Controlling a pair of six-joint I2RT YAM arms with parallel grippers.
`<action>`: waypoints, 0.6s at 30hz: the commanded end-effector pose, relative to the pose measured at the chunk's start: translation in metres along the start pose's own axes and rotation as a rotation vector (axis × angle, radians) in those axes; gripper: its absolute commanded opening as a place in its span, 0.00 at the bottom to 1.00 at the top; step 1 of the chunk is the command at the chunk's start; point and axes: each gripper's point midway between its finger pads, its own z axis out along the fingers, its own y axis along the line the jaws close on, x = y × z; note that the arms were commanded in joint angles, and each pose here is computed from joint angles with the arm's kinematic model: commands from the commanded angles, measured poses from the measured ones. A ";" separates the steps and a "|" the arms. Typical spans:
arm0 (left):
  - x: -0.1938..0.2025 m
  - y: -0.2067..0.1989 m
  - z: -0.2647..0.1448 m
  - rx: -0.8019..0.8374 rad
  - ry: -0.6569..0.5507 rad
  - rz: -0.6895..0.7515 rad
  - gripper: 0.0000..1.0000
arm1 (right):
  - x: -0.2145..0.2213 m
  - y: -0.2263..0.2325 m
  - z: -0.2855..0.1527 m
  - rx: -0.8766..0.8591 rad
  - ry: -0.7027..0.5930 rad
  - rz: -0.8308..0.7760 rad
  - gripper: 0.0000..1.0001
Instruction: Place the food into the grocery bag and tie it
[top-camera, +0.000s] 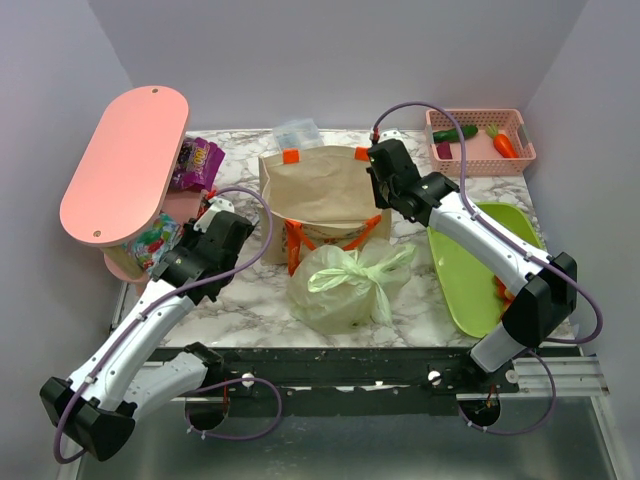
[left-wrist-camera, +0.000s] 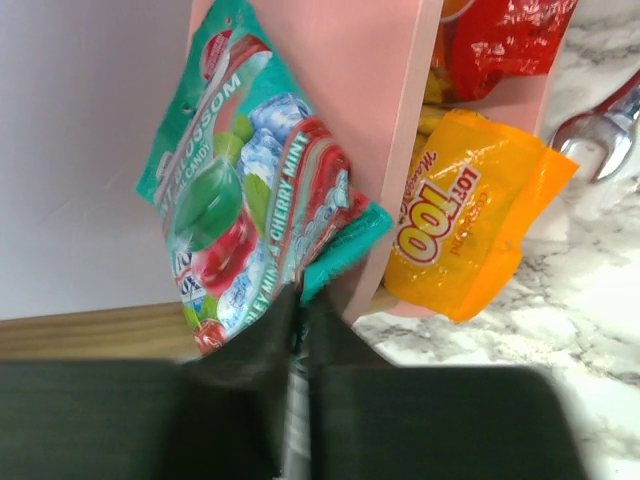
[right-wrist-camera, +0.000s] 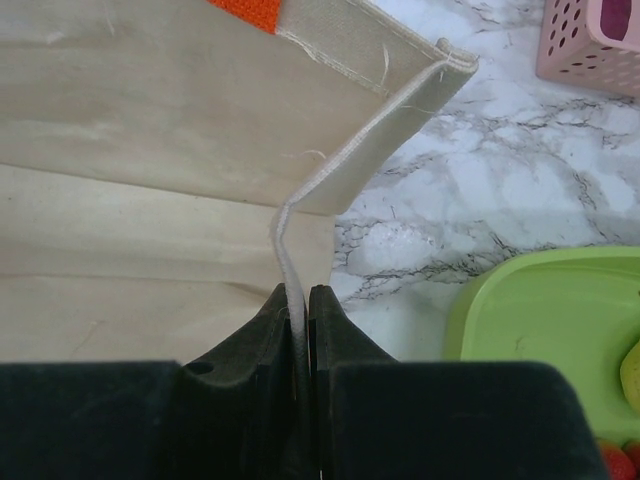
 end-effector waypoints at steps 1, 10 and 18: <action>-0.002 -0.004 0.003 0.015 -0.005 -0.006 0.00 | -0.002 0.006 -0.010 -0.053 -0.002 0.026 0.01; -0.004 -0.006 -0.001 0.052 -0.008 -0.025 0.00 | -0.017 0.010 -0.033 -0.112 -0.010 0.053 0.93; -0.006 -0.008 -0.007 0.100 -0.011 -0.054 0.00 | -0.077 0.008 -0.107 -0.257 -0.192 0.228 1.00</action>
